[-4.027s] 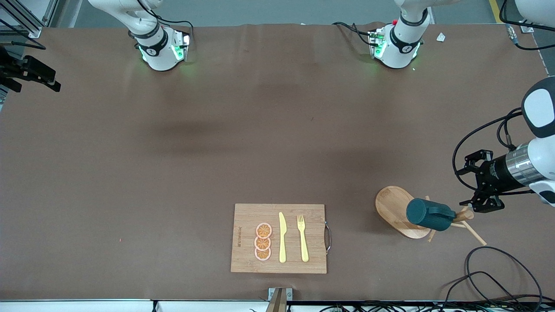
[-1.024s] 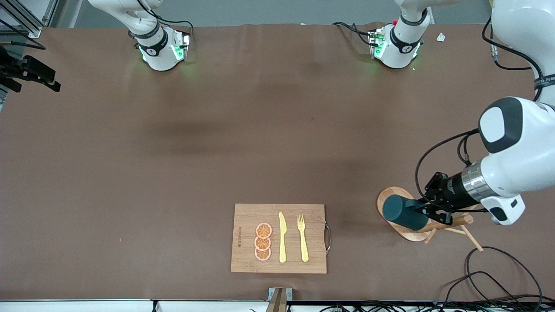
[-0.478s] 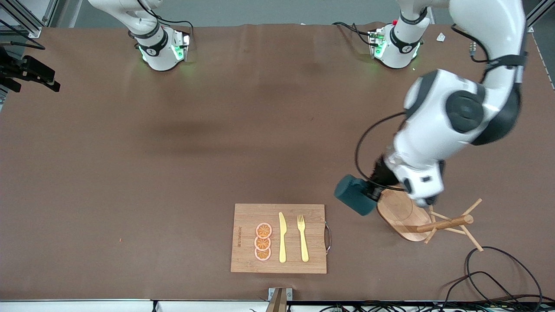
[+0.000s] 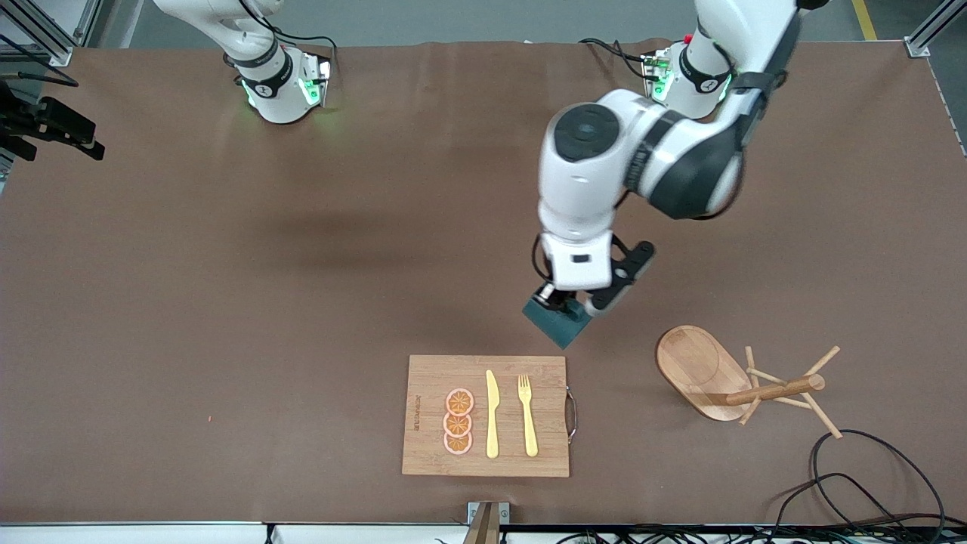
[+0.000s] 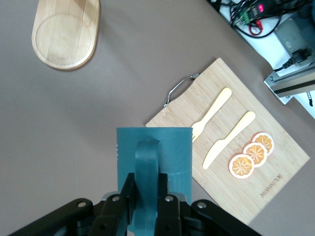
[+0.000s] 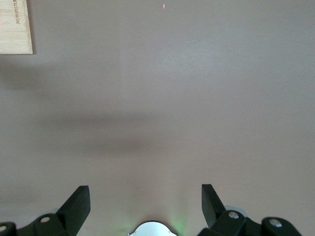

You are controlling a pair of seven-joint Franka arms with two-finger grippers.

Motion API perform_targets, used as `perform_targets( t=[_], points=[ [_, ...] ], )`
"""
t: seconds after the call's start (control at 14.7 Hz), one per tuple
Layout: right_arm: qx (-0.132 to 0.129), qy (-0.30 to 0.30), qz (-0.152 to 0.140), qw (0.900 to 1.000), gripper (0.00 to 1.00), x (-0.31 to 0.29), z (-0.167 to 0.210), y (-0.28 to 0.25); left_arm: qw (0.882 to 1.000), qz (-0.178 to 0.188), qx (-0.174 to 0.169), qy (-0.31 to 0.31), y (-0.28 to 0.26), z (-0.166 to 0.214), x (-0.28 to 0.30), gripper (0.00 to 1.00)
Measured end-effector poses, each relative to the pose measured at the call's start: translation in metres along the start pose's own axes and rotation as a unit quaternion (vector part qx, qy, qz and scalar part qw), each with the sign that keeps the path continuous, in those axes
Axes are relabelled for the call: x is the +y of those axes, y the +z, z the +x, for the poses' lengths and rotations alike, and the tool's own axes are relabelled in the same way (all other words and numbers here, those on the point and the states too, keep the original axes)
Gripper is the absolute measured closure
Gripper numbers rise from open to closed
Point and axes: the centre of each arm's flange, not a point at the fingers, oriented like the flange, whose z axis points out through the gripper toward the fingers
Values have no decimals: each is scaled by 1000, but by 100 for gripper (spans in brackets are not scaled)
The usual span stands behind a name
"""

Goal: Transfer cup from left to right arm and place
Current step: 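Lift the teal mug off the mug tree with the left gripper, then lower the teal mug onto the table center with the left gripper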

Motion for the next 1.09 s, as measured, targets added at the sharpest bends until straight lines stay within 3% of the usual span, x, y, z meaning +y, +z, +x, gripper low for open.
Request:
perform_targets(
  t=[0.2, 0.41, 0.89, 1.09],
  points=[
    [6, 0, 0, 1000, 0, 0, 0, -5, 996, 6, 77, 36, 28, -89, 7, 79],
    [9, 1, 0, 1000, 0, 0, -1, -8, 984, 11, 160, 77, 64, -176, 2, 79],
    [7, 4, 0, 1000, 0, 4, 1, -6, 936, 31, 320, 144, 123, -313, -47, 79],
    [4, 8, 0, 1000, 0, 8, 3, -3, 902, 12, 402, 160, 160, -362, -76, 79]
  ],
)
